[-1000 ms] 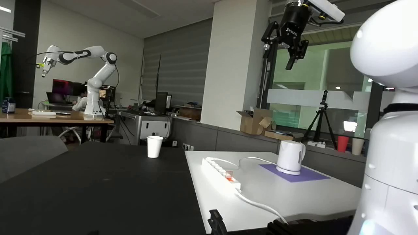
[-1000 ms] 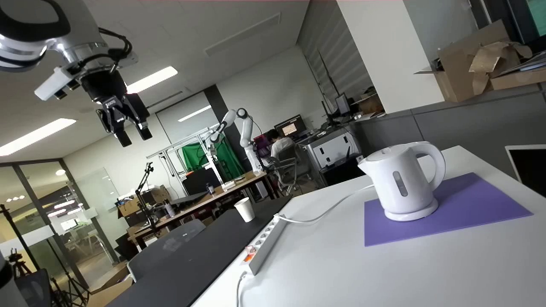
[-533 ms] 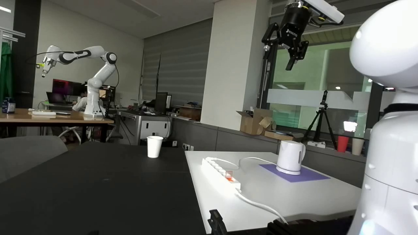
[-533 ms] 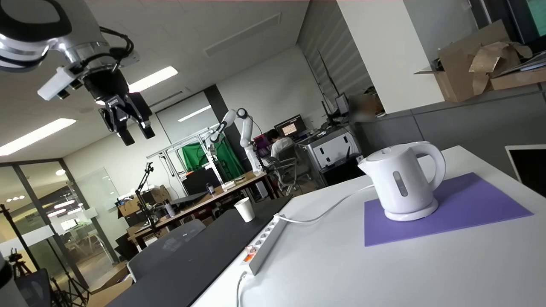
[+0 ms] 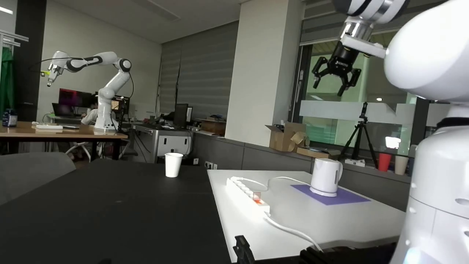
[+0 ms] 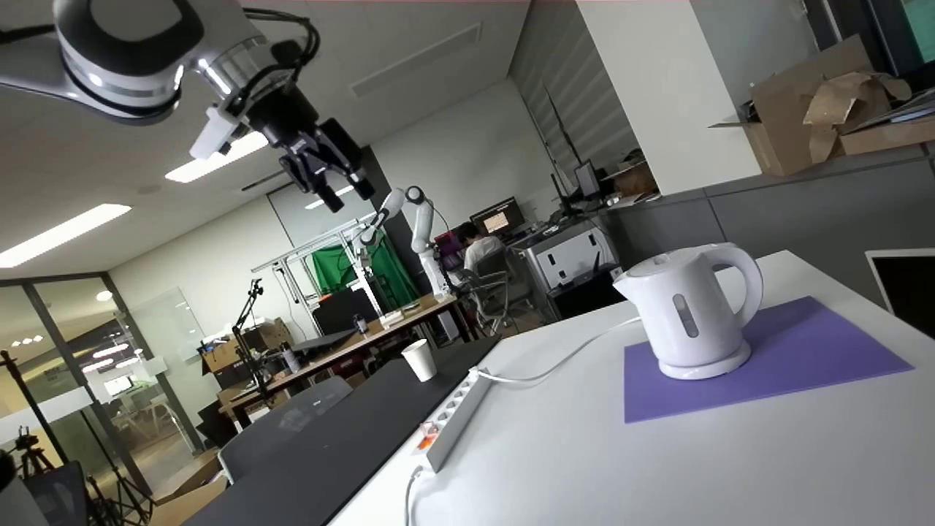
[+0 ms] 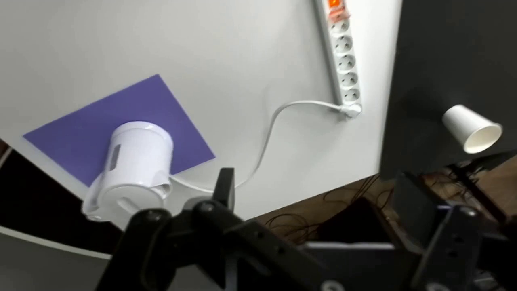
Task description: Turn on the electric kettle
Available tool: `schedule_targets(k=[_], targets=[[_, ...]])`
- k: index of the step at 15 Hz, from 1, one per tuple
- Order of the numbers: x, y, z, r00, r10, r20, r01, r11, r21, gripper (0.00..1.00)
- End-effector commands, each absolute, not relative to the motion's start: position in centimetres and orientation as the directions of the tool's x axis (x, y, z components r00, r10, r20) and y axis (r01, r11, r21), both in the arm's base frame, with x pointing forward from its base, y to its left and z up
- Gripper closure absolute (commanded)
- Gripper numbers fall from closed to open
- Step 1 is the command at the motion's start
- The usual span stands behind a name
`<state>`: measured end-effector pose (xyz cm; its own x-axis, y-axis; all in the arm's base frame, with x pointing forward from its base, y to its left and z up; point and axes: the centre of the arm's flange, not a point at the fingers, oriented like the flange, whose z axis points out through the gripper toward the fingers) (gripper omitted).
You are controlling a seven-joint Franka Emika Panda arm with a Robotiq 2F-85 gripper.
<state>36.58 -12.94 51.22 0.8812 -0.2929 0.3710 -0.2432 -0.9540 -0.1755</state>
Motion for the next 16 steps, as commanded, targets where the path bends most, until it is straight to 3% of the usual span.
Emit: schedule_targets(k=[1, 8, 11, 12, 16], targets=[[41.9, -20.5, 50.3, 0.802, -0.447, 0.397, -0.415, -0.894, -0.169, 0.00], [46.1, -36.2, 51.2, 0.699, -0.603, 0.384, -0.619, -0.779, -0.097, 0.00], [46.3, -41.7, 52.5, 0.714, -0.635, 0.293, -0.635, -0.765, -0.110, 0.00], [43.7, -37.3, 50.1, 0.714, -0.612, 0.340, -0.619, -0.779, -0.103, 0.00], [44.2, -39.6, 50.8, 0.718, -0.626, 0.305, -0.628, -0.771, -0.102, 0.00]])
